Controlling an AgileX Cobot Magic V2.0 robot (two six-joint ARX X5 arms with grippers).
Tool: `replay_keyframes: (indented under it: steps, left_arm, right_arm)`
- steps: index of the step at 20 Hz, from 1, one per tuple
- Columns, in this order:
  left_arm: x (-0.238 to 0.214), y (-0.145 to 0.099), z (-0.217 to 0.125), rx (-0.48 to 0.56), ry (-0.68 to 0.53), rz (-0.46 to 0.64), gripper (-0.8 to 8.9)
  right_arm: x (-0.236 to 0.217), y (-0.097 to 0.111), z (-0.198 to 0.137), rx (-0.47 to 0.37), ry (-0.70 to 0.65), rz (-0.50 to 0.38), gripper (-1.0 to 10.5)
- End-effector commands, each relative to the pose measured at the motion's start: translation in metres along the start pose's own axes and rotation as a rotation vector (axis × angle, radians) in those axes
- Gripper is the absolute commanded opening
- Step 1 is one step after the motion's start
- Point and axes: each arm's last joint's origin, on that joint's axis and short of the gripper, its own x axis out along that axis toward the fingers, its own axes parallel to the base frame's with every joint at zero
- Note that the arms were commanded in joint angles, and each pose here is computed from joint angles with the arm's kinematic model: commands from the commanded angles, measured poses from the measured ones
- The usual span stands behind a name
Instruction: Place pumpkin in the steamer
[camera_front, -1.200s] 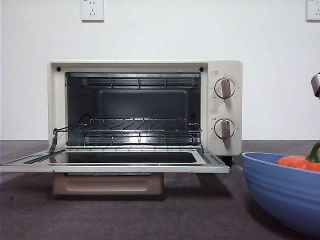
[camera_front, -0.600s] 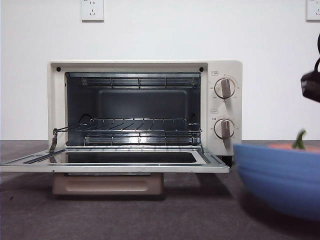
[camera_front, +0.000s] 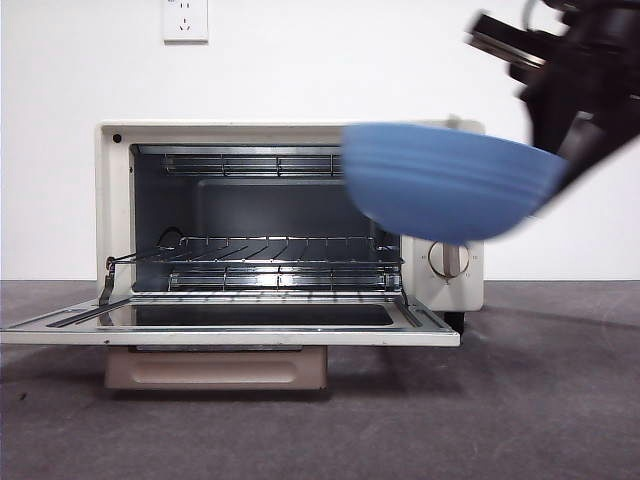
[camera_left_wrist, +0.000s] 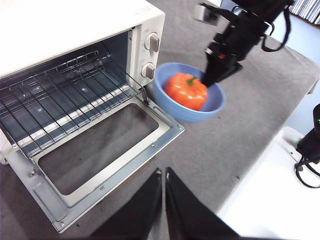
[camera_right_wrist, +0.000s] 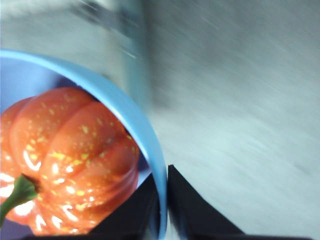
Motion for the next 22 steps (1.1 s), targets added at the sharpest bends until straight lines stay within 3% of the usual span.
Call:
replay_keyframes:
  steps: [1,5,11,17,22]
  left_arm:
    - [-0.004,-0.001,0.005,0.007,-0.026,-0.005,0.14]
    - [-0.004,-0.001,0.005,0.007,-0.026,-0.005,0.14]
    - [-0.004,-0.001,0.005,0.008,-0.027,-0.005,0.14]
    - [-0.004,-0.001,0.005,0.009,-0.027,-0.005,0.14]
    - [-0.004,-0.001,0.005,0.008,-0.026,-0.005,0.14]
  right_arm:
    - [0.007,0.029,0.013,0.055,-0.033,0.028,0.1]
    - [0.028,0.062,0.034,0.073,-0.012,0.016,0.1]
    - [0.039,0.095,0.06,0.168,-0.051,0.015,0.1]
    - [0.053,0.104,0.066,0.249,-0.073,-0.078,0.1]
    - [0.067,0.11,0.067,0.304,-0.096,-0.071,0.1]
